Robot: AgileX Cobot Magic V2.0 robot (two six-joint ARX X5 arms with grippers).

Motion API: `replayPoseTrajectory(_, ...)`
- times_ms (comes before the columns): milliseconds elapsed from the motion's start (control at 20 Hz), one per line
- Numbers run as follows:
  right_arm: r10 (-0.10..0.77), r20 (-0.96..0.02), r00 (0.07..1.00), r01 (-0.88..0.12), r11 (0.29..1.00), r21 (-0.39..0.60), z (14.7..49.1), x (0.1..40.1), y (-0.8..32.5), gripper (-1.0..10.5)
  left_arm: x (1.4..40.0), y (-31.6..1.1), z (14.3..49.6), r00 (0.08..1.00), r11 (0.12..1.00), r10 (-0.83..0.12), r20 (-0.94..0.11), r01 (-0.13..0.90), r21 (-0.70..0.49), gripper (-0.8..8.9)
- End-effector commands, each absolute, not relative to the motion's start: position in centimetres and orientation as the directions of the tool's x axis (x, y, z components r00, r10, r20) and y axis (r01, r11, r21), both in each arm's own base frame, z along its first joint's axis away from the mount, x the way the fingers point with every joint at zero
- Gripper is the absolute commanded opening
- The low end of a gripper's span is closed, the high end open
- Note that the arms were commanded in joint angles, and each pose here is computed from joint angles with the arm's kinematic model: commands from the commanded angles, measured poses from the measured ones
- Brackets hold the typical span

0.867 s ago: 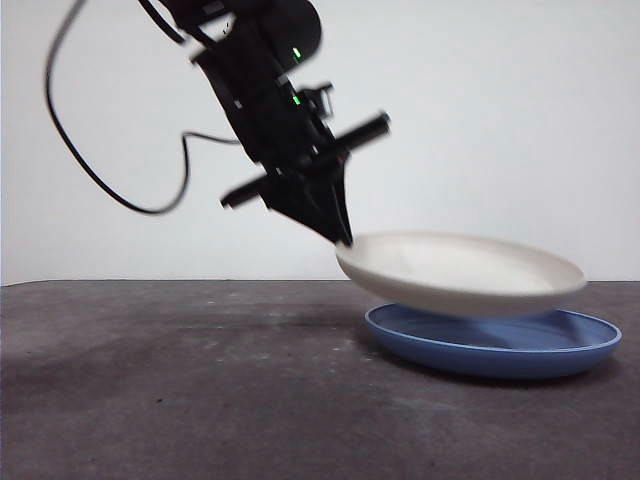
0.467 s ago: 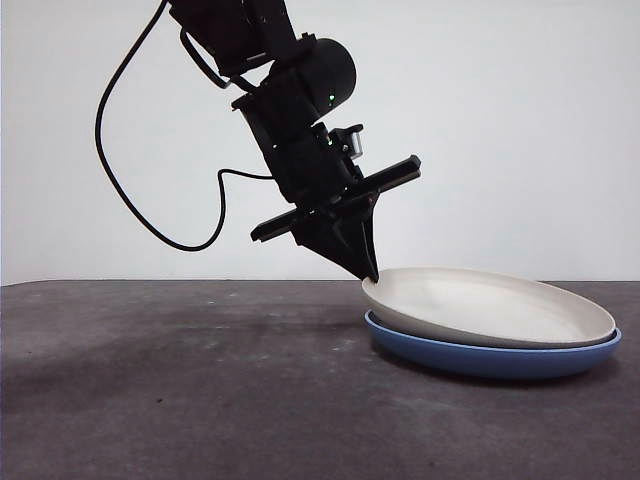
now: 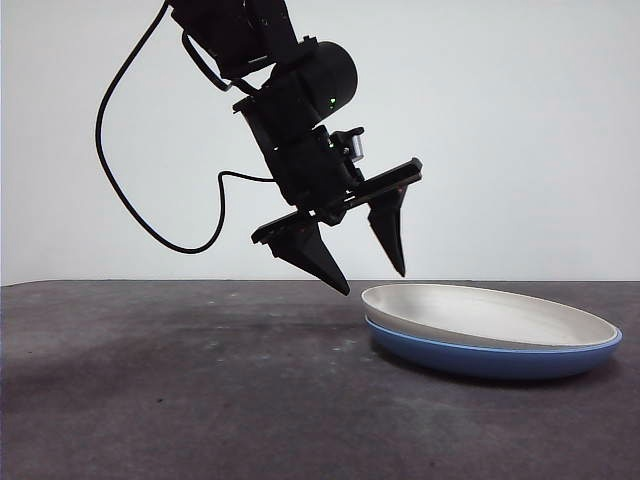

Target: Pick up the white plate, put it on the blue plate, put it on desk

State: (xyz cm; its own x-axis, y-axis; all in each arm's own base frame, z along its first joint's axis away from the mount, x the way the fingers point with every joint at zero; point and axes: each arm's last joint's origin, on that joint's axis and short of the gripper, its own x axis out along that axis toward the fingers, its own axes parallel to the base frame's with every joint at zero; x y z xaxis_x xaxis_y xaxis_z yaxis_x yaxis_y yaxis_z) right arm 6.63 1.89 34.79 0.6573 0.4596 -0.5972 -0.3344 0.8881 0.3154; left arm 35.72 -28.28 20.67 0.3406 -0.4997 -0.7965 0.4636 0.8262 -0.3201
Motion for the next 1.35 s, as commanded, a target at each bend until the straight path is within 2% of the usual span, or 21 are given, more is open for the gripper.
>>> replayPoseTrajectory(50,0.45,-0.585,0.674,-0.328,0.893,0.309,35.3,6.6,1.9,4.6,35.7,-29.3,20.7,0.337,0.812,-0.514,-0.789,0.489,-0.32,3.77)
replayPoseTrajectory(300,0.437,-0.589,0.68,-0.318,0.899,0.301,35.3,6.6,1.8,4.6,35.2,-28.7,22.4,0.342,0.802,-0.516,-0.785,0.516,-0.302,3.77)
replayPoseTrajectory(450,0.435,-0.591,0.68,-0.316,0.9,0.299,35.3,6.7,1.8,4.6,34.2,-27.2,26.4,0.38,0.784,-0.536,-0.753,0.554,-0.278,3.77)
replayPoseTrajectory(700,0.403,-0.593,0.697,-0.293,0.915,0.277,35.3,6.7,1.7,4.6,30.8,-22.8,34.6,0.473,0.77,-0.573,-0.67,0.59,-0.242,3.76)
replayPoseTrajectory(950,0.398,-0.587,0.706,-0.291,0.917,0.272,35.4,7.0,1.8,4.6,26.6,-17.9,39.3,0.514,0.775,-0.562,-0.648,0.601,-0.195,3.75)
replayPoseTrajectory(1150,0.396,-0.601,0.694,-0.286,0.918,0.275,35.3,7.7,1.8,4.6,22.6,-14.9,38.0,0.51,0.781,-0.553,-0.659,0.594,-0.195,3.75)
replayPoseTrajectory(1350,0.397,-0.615,0.681,-0.283,0.918,0.279,35.2,8.2,1.9,4.6,18.3,-12.7,35.0,0.39,0.689,-0.648,-0.654,0.666,-0.286,3.74)
